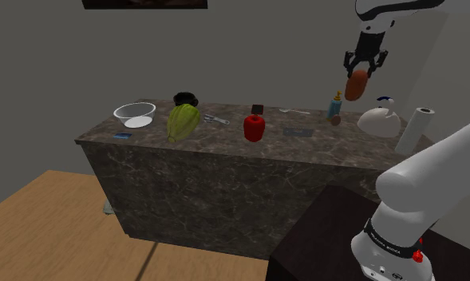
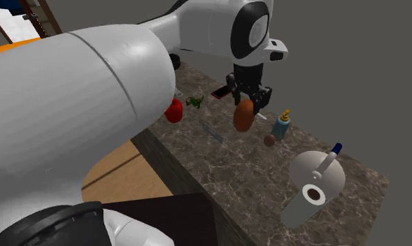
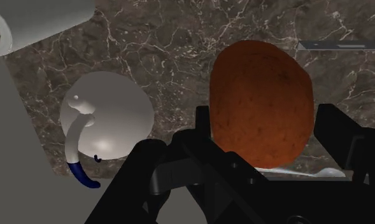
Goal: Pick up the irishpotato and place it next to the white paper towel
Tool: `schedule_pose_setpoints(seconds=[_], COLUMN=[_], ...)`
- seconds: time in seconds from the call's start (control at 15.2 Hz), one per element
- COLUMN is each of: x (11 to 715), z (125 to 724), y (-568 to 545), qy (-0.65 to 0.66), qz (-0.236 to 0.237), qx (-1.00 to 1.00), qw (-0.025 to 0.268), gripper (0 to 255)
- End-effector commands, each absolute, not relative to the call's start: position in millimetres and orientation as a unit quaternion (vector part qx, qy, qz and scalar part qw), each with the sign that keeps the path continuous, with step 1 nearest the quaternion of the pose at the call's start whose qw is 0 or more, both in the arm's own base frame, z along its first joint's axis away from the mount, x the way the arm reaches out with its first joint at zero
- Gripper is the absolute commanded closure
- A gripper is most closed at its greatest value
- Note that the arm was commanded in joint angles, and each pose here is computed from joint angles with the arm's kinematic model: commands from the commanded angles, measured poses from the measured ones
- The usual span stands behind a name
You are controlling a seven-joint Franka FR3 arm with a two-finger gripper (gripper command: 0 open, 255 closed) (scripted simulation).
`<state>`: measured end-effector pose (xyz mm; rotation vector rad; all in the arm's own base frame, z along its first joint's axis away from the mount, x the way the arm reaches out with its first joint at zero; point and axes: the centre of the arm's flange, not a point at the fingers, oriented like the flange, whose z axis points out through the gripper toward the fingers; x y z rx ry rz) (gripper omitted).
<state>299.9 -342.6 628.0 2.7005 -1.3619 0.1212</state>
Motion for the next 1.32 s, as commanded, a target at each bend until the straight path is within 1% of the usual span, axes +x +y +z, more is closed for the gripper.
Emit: schedule_pose_setpoints(seconds=[0.0,0.92,1.25], x=[274.8,92.1,88.2], z=[625.4,625.6,604.5], y=[-346.6,-374.3,-374.9], qy=[-0.449,-0.449,-0.449], qz=[0.04,0.04,0.04], qx=[0.891,0.891,0.891], qw=[0.057,0.057,0.057], gripper=[255,255,255])
